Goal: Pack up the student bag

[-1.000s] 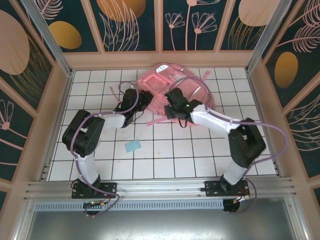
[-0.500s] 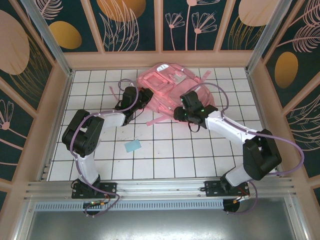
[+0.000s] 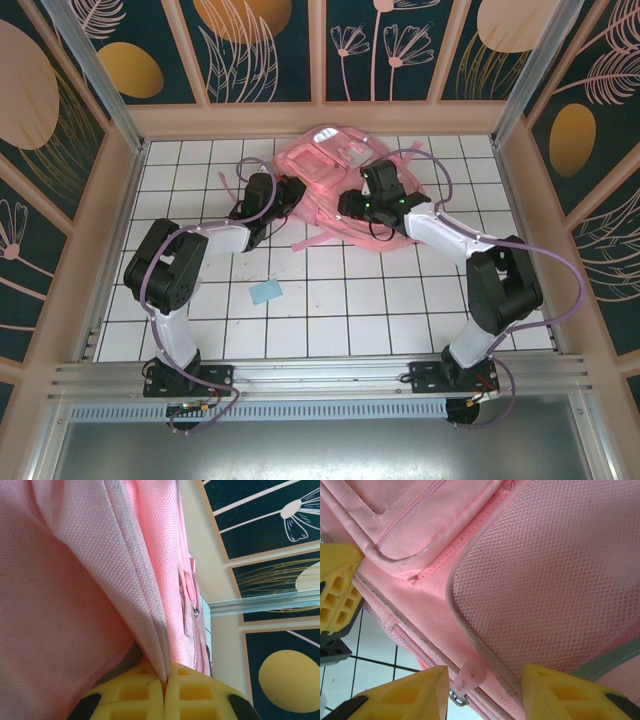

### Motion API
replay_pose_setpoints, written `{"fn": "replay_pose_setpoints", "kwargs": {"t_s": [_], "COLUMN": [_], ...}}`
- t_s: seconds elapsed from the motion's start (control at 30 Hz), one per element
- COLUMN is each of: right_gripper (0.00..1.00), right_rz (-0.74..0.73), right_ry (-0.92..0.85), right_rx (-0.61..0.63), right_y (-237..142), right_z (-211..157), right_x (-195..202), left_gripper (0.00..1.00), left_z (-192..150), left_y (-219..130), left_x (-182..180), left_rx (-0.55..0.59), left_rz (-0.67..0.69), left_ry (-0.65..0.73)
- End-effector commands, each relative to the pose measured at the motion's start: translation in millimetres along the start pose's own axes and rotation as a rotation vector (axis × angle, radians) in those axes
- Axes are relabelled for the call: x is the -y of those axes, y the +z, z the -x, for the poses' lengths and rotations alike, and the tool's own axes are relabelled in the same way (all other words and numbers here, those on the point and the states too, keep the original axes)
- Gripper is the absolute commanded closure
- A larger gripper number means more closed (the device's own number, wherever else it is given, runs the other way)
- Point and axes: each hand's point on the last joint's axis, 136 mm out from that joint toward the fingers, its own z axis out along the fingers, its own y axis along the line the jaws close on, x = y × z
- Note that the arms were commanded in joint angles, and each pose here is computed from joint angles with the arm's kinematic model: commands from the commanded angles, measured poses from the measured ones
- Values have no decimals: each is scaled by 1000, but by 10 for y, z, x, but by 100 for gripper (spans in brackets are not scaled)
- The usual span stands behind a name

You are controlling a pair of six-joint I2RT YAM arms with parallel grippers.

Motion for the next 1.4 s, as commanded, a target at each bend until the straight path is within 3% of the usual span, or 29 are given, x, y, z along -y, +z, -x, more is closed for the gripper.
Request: {"fn": "replay_pose_setpoints", "kwargs": {"t_s": [0.0, 0.5, 0.73, 0.9, 1.1, 1.37], "right_gripper": [58, 59, 58, 58, 57, 59], "right_rz": [31, -54, -113, 23, 198, 390], "right_ry": [19, -18, 0, -17, -106, -195], "right_rx": [6, -24, 69, 91, 43, -79], "right_y": [24, -50, 98, 258, 300, -203], "right_z": [44, -236, 11, 176, 26, -519], "right_x": [-158, -267, -56, -223, -618, -799], "left_gripper": [100, 100, 100, 100, 100, 100], "left_z": [153, 107, 104, 102, 99, 111], "left_y": [-105, -86, -116, -138, -121, -94], "left_x": [509, 469, 499, 501, 482, 479], "left_rx": [41, 26, 23, 25, 25, 27], "left_rz": [-162, -168, -176, -175, -170, -168], "left_ry": [33, 12, 9, 8, 7, 12]}}
